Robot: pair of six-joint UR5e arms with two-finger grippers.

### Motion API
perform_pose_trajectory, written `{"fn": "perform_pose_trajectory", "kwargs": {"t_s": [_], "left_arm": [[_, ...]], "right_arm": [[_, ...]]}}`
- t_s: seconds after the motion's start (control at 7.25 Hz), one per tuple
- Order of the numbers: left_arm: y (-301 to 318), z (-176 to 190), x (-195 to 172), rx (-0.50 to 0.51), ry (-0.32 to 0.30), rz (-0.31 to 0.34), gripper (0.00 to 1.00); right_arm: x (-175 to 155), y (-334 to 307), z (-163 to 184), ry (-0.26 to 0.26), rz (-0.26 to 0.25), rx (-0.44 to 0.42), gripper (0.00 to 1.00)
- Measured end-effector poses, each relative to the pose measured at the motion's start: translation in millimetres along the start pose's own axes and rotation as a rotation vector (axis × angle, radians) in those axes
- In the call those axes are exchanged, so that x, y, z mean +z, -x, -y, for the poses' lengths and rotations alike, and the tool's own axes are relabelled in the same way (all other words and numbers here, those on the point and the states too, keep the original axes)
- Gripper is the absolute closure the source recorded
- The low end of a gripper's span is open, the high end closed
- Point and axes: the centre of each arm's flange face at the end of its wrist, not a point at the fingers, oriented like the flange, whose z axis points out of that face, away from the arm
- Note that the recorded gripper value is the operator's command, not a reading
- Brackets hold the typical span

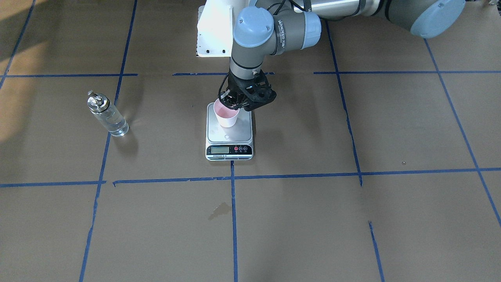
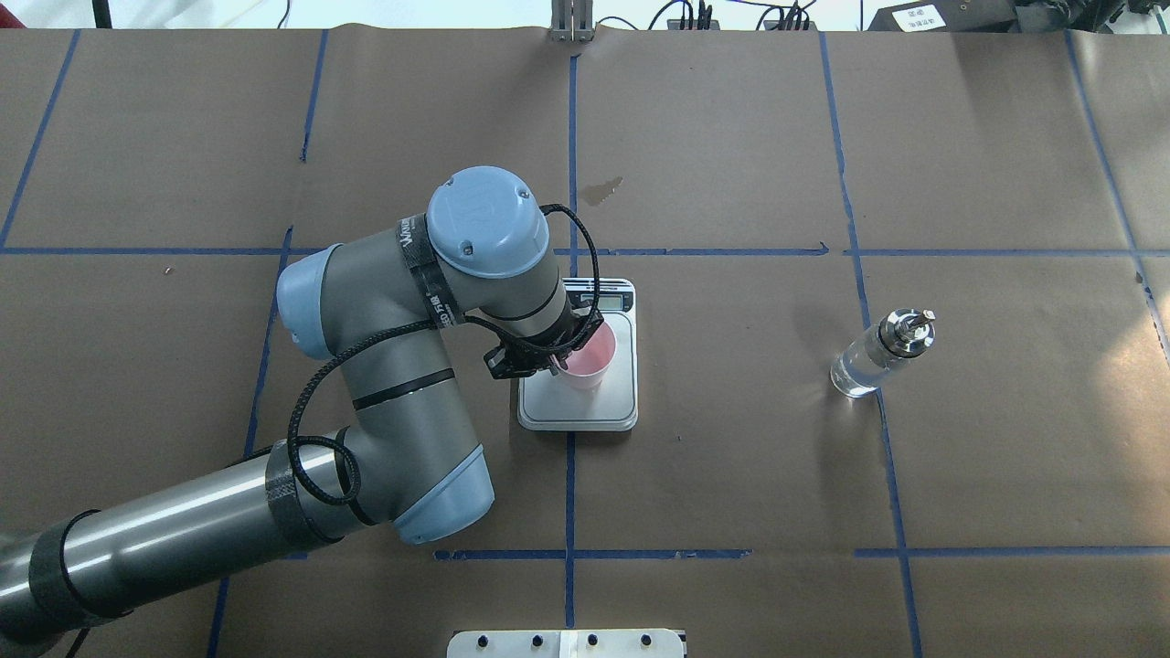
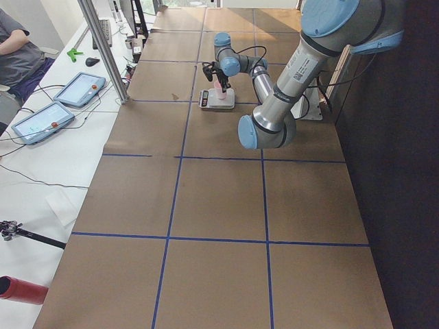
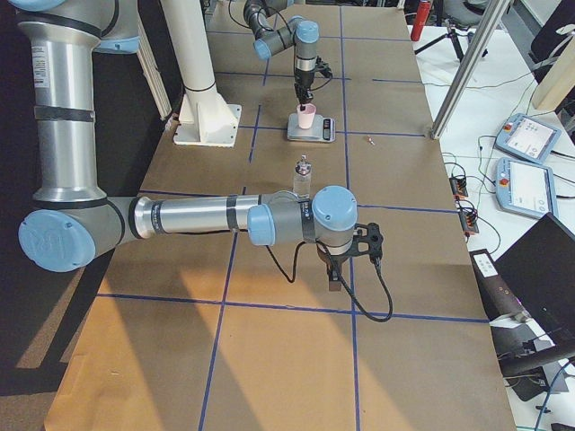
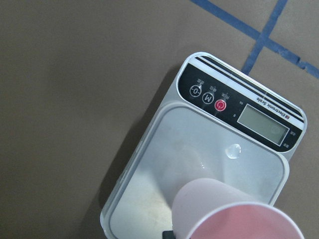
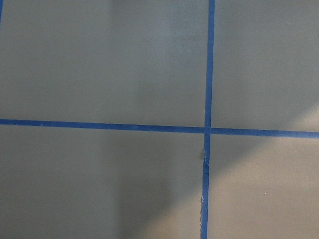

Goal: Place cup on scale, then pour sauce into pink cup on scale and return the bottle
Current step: 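Lift the pink cup with the left gripper and carry it over the scale, then lower the pink cup onto the scale and open the left gripper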

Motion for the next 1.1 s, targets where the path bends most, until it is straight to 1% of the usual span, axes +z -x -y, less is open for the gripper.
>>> {"fn": "perform_pose_trajectory", "kwargs": {"t_s": [0.14, 0.28, 0.41, 0.55, 0.69, 0.83, 0.97, 1.1], "left_arm": [[2, -1, -3, 0.013, -0.003, -0.006, 0.00], [5, -4, -15, 0.036, -0.002, -0.025, 0.00], [9, -7, -37, 0.066, -0.002, -0.047, 0.00], [13, -4, -66, 0.089, -0.014, -0.058, 0.00], [18, 8, -96, 0.110, -0.029, -0.062, 0.00], [25, 30, -125, 0.133, -0.043, -0.061, 0.00], [36, 53, -151, 0.157, -0.064, -0.058, 0.00], [52, 72, -172, 0.183, -0.088, -0.051, 0.00]], "right_arm": [[-2, 2, 0, -0.003, 0.000, -0.003, 0.00], [-6, 7, 0, -0.010, 0.000, -0.008, 0.00], [-17, 19, -2, -0.017, 0.001, -0.007, 0.00], [-35, 41, -11, -0.019, 0.001, 0.005, 0.00], [-56, 72, -26, -0.017, 0.001, 0.031, 0.00], [-67, 115, -44, -0.007, 0.001, 0.062, 0.00], [-67, 163, -59, 0.002, -0.008, 0.088, 0.00], [-62, 209, -73, -0.002, -0.020, 0.112, 0.00]]}}
